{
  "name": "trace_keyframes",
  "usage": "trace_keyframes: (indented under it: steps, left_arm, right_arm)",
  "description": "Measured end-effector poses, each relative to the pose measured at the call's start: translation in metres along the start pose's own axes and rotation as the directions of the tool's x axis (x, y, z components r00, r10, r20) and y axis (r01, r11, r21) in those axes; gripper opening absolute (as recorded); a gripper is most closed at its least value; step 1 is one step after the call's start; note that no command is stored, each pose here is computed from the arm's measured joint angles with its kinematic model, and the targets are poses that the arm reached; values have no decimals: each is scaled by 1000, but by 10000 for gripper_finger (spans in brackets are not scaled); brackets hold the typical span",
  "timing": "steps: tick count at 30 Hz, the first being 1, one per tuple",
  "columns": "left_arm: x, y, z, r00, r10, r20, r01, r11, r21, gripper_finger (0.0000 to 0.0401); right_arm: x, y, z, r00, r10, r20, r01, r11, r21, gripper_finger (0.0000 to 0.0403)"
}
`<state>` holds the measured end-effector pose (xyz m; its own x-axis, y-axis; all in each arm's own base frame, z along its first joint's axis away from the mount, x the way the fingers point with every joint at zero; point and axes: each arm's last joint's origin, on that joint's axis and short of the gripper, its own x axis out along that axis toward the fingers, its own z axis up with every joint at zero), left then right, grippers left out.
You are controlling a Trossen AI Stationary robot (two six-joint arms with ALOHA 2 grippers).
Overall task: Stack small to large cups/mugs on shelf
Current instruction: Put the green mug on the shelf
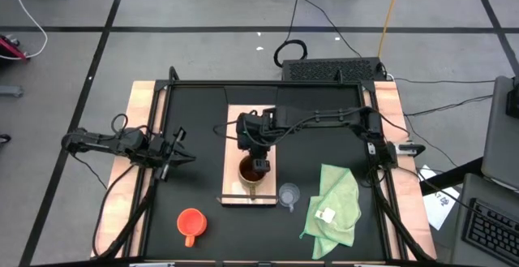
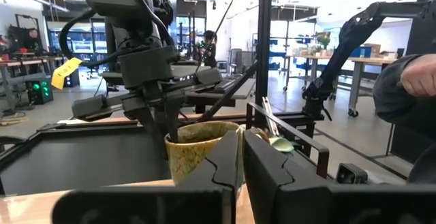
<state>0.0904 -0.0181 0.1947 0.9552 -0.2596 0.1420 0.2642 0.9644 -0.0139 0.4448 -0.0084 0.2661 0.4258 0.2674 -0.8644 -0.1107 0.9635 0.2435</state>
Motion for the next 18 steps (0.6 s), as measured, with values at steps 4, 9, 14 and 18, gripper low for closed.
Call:
trace_keyframes:
  steps: [4, 9, 14, 18]
  left_arm:
    - [0, 0, 0, 1000, -1, 0, 1, 1000, 4, 26]
    - [0, 0, 0, 1000, -1, 0, 1, 1000, 3, 26]
    - [0, 0, 0, 1000, -2, -1, 2, 1000, -1, 26]
    - [0, 0, 0, 1000, -3, -1, 3, 1000, -7, 26]
  right_arm:
    - [2, 6, 0, 1000, 4, -1, -4, 1000, -13, 21]
    - [4, 11, 1, 1000, -17, 1, 17, 999, -44, 38]
    - [2, 11, 1, 999, -37, 10, 37, 998, -50, 43]
    - [2, 11, 2, 999, -39, 13, 39, 998, -51, 42]
